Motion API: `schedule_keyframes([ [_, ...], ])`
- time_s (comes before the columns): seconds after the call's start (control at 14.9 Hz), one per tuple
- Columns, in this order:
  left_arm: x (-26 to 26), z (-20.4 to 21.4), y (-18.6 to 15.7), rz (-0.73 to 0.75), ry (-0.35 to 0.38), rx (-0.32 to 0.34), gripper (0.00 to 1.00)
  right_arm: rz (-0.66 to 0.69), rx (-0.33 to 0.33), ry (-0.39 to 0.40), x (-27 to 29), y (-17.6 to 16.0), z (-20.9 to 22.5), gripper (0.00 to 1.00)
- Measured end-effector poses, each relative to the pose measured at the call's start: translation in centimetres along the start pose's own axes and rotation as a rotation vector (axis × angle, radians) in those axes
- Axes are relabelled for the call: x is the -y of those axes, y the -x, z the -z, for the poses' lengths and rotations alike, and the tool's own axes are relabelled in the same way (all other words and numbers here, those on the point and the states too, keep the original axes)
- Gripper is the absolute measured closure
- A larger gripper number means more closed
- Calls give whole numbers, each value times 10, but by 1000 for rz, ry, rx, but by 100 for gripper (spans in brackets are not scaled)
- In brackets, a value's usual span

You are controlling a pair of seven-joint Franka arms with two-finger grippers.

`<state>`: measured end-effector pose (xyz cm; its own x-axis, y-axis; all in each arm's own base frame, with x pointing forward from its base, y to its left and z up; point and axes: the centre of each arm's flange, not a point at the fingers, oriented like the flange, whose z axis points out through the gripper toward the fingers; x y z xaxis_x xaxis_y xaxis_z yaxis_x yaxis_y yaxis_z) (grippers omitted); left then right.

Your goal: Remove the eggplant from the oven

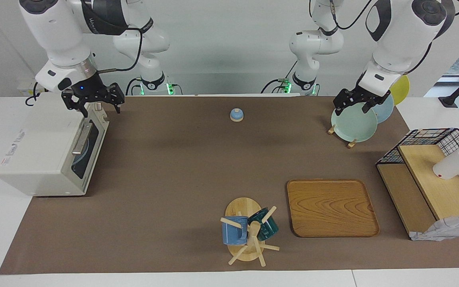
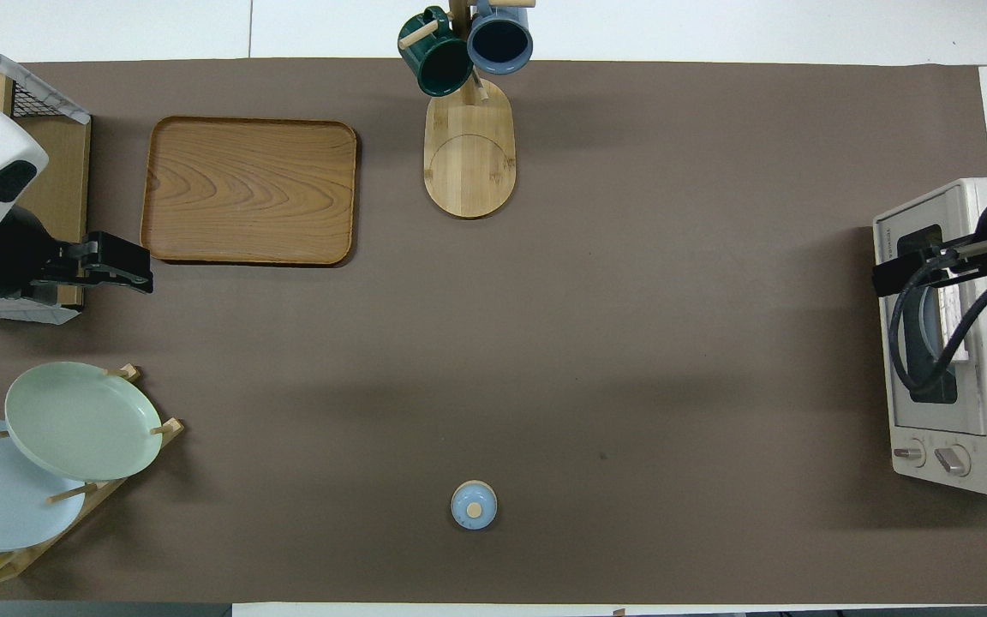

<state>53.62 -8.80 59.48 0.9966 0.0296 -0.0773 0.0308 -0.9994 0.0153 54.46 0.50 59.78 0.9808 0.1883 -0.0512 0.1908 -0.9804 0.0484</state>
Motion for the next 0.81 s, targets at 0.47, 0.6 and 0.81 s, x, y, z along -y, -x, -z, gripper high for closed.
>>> schedule_keyframes([
  [0.47,0,0,0,0,0,0,0,0,1,0,0,0,0,0],
  [0.6,0,0,0,0,0,0,0,9,1,0,0,0,0,0],
  [0.81,0,0,0,0,0,0,0,74,-9,2,0,-3,-5,21],
])
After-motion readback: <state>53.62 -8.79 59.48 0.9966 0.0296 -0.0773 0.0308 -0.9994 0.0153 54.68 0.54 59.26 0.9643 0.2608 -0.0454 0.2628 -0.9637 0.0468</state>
